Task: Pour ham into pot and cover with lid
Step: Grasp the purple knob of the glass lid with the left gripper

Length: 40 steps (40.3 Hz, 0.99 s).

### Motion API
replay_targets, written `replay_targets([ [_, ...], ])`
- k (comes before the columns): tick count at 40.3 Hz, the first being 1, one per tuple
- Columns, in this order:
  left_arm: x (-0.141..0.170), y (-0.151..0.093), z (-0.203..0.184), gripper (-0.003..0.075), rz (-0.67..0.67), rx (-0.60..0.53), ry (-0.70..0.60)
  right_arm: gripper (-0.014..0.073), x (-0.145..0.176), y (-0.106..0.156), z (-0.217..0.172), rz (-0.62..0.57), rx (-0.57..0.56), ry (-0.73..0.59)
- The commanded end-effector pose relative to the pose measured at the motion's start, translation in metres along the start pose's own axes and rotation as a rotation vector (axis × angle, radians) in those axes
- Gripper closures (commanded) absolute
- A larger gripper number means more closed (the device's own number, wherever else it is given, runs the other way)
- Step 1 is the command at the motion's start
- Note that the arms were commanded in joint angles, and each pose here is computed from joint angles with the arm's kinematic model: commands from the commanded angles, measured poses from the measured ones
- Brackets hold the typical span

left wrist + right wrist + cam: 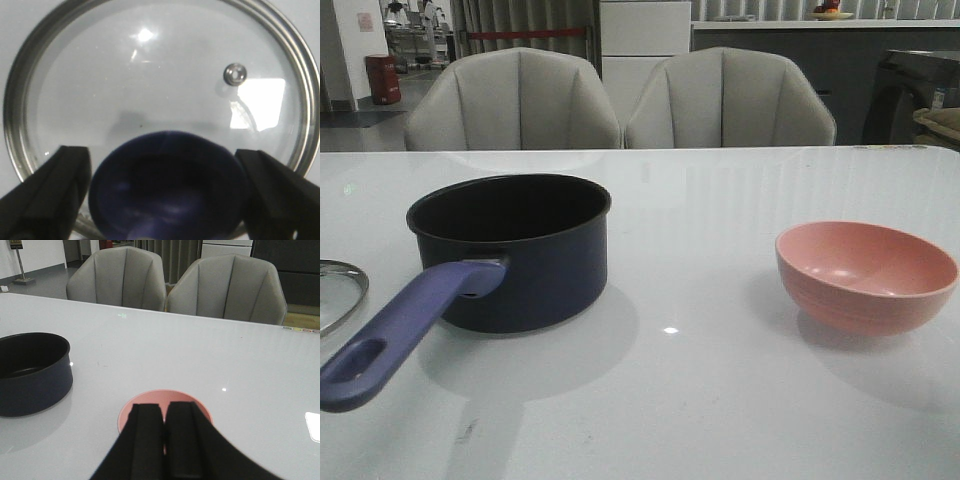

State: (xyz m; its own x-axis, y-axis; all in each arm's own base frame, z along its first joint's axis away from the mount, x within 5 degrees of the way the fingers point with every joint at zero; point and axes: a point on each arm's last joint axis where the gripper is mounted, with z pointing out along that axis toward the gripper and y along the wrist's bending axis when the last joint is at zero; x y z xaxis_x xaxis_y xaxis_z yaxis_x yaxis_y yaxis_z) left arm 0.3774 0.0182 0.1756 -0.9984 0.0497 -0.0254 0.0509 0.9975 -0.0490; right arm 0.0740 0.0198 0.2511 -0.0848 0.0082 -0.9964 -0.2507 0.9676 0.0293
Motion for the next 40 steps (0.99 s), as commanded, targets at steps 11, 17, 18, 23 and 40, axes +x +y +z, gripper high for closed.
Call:
replay_targets([
  [11, -0.001, 0.0, -0.009, 0.0596, -0.008, 0.005, -0.03, 0.0447, -0.014, -0.001, 0.0, -0.003, 0.016, -0.086],
  [17, -0.001, -0.001, -0.009, 0.0606, -0.008, 0.005, -0.029, 0.0447, -0.014, -0.001, 0.0, -0.003, 0.016, -0.086],
  [18, 0.0, -0.001, -0.009, 0.0606, -0.008, 0.006, -0.027, 0.0447, -0.014, -0.001, 0.0, -0.003, 0.016, -0.086],
  [23, 0.0, -0.001, -0.012, 0.0606, -0.007, 0.005, -0.033, 0.0447, -0.014, -0.001, 0.0, -0.003, 0.016, -0.086],
  [40, -0.006, -0.002, -0.051, 0.0606, 0.0, -0.003, -0.12, 0.0447, -0.014, -0.001, 0.0, -0.003, 0.016, -0.086],
])
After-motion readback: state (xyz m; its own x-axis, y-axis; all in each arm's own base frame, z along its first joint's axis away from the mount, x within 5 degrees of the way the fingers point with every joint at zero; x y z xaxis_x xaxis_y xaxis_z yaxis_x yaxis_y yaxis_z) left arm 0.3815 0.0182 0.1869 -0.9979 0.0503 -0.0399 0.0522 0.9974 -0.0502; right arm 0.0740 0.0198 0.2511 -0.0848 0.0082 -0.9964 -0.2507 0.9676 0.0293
